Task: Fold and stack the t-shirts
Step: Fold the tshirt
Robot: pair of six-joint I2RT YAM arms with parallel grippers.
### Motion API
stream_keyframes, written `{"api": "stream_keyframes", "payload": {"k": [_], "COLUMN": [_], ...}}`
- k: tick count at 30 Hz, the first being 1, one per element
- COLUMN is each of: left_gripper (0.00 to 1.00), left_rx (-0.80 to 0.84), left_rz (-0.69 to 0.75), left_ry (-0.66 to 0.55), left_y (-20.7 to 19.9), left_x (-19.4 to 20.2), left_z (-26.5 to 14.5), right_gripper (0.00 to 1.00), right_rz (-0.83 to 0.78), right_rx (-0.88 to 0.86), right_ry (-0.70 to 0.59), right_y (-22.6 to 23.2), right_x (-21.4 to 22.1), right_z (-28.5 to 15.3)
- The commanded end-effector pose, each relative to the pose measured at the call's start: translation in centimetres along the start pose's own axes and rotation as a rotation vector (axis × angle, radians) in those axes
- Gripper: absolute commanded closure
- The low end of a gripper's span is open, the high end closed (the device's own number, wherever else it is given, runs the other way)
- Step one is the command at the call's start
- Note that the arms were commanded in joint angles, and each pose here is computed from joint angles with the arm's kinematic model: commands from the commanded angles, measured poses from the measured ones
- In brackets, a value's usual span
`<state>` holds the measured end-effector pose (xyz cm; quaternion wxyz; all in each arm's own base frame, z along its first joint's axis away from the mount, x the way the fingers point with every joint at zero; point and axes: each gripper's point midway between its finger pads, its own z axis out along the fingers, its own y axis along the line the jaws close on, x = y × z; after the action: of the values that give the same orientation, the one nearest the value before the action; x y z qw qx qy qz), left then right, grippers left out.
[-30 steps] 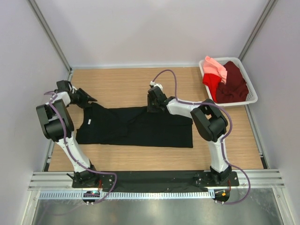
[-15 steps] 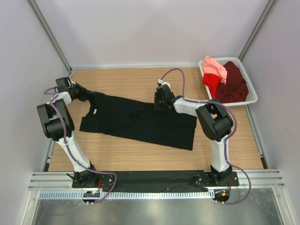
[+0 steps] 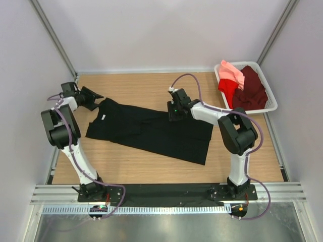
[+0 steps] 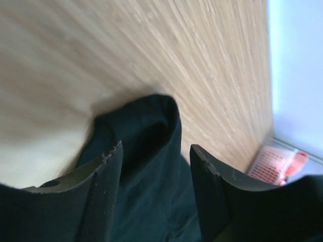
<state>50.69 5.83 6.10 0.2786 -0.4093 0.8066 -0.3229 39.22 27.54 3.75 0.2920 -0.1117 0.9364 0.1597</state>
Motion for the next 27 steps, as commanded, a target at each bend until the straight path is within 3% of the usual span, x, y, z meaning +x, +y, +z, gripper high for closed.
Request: {"api": "stream_keyframes", "payload": {"k": [1, 4, 11, 14, 21, 27], "left_gripper": [0.42, 0.43, 0.45, 0.45, 0.45, 0.45], "left_rx": [-0.11, -0.253, -0.258, -0.212, -0.301, -0.371], "left_rz": [0.129, 0.198, 0.232, 0.243, 0.15, 0.152], "left_ry": [-0.155, -0.173, 0.05, 0.116, 0.222, 0.213], "left_y": [-3.3, -2.6, -1.0, -1.3, 2.5, 3.9], "left_x": [-2.5, -0.3, 9.9, 12.5, 13.8, 12.9], "left_z": [-6.2, -8.8, -8.2, -7.3, -4.2, -3.0], "right_gripper": [0.64, 0.64, 0.64, 0.64, 0.65, 0.68], "right_rz": [-0.072, -0.127, -0.188, -0.184, -0.257, -0.299], "right_rx": [-0.031, -0.064, 0.039, 0.071, 0.072, 0.146], "right_ry": [-0.005, 0.025, 0.088, 0.087, 0.111, 0.104], "right_y": [0.9, 1.0, -1.2, -1.8, -2.1, -3.3], "right_x": [-1.7, -0.3, 2.6, 3.0, 5.2, 5.3], "right_z": [-5.1, -6.0, -6.7, -6.8, -5.5, -4.9]}}
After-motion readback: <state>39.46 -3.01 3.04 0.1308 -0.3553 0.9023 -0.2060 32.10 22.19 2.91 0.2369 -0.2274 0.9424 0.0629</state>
